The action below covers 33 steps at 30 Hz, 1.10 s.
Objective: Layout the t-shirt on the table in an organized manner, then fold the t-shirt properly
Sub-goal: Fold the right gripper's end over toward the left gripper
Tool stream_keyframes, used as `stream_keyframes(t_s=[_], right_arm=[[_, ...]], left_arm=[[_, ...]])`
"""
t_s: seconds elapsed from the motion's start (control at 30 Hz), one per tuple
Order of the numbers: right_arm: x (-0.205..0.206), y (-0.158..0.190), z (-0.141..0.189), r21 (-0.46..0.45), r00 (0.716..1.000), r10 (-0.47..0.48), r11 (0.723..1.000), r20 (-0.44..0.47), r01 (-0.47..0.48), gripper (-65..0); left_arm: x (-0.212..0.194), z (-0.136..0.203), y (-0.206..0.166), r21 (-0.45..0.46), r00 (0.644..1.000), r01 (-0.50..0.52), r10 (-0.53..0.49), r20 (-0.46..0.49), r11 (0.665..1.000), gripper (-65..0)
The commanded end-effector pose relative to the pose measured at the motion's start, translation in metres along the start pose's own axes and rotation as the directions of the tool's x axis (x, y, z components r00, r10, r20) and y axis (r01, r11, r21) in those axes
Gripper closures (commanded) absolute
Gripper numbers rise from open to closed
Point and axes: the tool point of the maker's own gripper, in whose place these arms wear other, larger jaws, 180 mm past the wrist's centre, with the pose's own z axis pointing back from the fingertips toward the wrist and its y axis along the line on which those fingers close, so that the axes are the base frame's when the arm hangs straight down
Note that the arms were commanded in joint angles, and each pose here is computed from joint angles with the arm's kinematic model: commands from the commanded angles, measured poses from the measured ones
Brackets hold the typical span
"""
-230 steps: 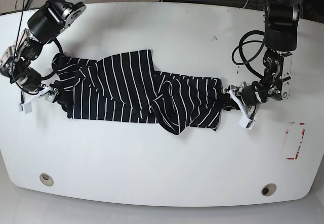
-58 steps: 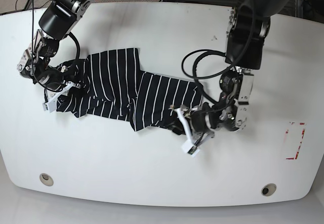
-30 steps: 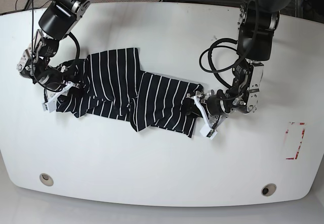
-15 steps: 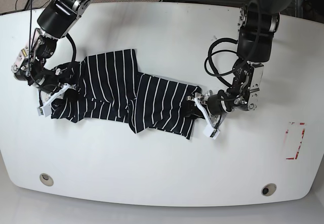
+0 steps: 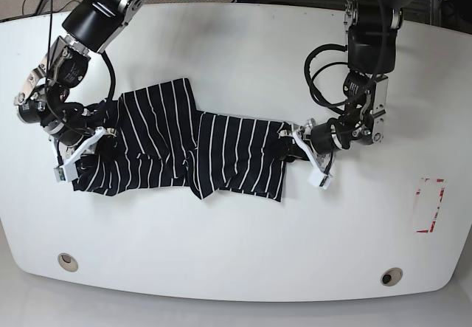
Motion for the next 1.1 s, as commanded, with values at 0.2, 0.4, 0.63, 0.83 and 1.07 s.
stream_keyframes(t_s=[0.2, 0.4, 0.63, 0.83, 1.07], right_arm=[[0.038, 0.051, -0.013, 0.092, 0.992, 0.064, 0.993, 0.109, -0.074, -5.5], [0.044, 0.079, -0.025, 0.156, 0.986, 0.053, 0.985, 0.156, -0.078, -5.5], [0.047, 0.11, -0.035, 0.221, 0.982, 0.068, 0.97, 0.174, -0.106, -5.5], [0.05, 0.119, -0.037, 0.241, 0.979, 0.049, 0.966, 0.196, -0.097, -5.5], [0.057, 0.135, -0.041, 0.275, 0.976, 0.026, 0.957, 0.218, -0.087, -5.5]], left_arm=[[-0.033, 0.013, 0.0, 0.116, 0.989, 0.029, -0.012, -0.15, 0.993, -17.5], [-0.028, 0.015, -0.017, 0.095, 0.987, 0.063, -0.048, -0.154, 0.993, -17.5], [-0.026, 0.019, -0.032, 0.078, 0.982, 0.096, -0.082, -0.168, 0.992, -17.5], [-0.025, 0.018, -0.039, 0.066, 0.984, 0.098, -0.086, -0.157, 0.993, -17.5], [-0.027, 0.015, -0.041, 0.061, 0.983, 0.096, -0.085, -0.163, 0.994, -17.6]])
